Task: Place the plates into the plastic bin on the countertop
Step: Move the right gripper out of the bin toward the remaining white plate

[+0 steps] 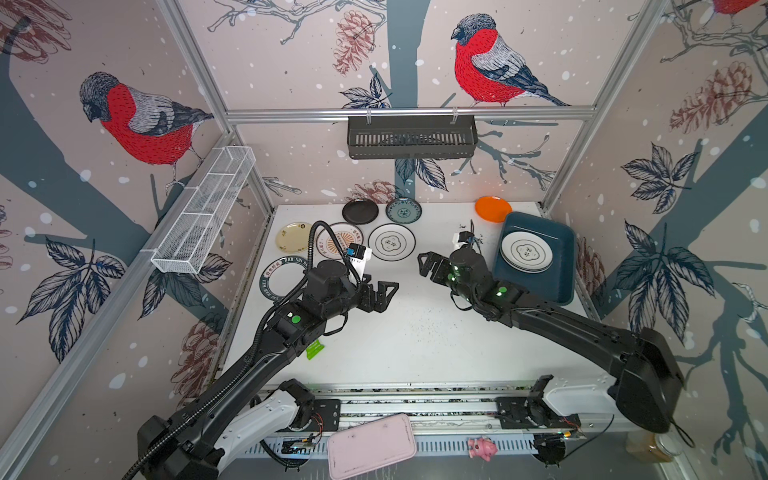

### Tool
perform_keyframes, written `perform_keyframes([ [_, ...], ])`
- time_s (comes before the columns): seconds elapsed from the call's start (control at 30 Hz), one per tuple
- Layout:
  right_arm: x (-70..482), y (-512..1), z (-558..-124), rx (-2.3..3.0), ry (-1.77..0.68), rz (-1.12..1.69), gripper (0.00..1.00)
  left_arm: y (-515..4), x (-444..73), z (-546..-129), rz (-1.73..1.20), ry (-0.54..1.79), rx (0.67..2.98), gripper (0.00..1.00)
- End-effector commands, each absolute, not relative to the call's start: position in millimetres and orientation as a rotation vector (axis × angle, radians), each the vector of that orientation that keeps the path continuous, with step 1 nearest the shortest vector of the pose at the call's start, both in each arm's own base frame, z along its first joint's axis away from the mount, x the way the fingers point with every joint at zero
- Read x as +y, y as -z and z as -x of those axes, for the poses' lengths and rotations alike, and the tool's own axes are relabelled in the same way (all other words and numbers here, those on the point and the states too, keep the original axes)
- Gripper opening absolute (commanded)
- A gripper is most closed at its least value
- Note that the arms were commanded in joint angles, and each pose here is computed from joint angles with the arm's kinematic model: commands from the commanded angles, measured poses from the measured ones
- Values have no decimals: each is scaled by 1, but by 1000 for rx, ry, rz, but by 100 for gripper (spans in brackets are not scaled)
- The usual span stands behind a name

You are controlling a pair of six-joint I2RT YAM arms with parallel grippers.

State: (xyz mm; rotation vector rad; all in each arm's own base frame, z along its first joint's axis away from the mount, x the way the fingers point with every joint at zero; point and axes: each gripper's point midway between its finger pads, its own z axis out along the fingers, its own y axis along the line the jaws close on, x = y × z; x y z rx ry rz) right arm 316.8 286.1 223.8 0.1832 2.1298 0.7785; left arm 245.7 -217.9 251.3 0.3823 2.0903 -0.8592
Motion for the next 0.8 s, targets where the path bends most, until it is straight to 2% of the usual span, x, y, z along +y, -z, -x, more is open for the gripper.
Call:
perform_keyframes([
  [0.0, 295, -227, -313, 2140, -737, -159, 100, -253, -218, -247, -342, 906, 2086, 97],
  [0.43, 306, -225, -287, 2128, -767, -135, 99, -243, -204, -246, -246, 970, 2109, 96],
  [0.77, 304, -242, -316, 2037, -737, -205, 100, -254, -169, -248, -108, 821, 2055, 96],
])
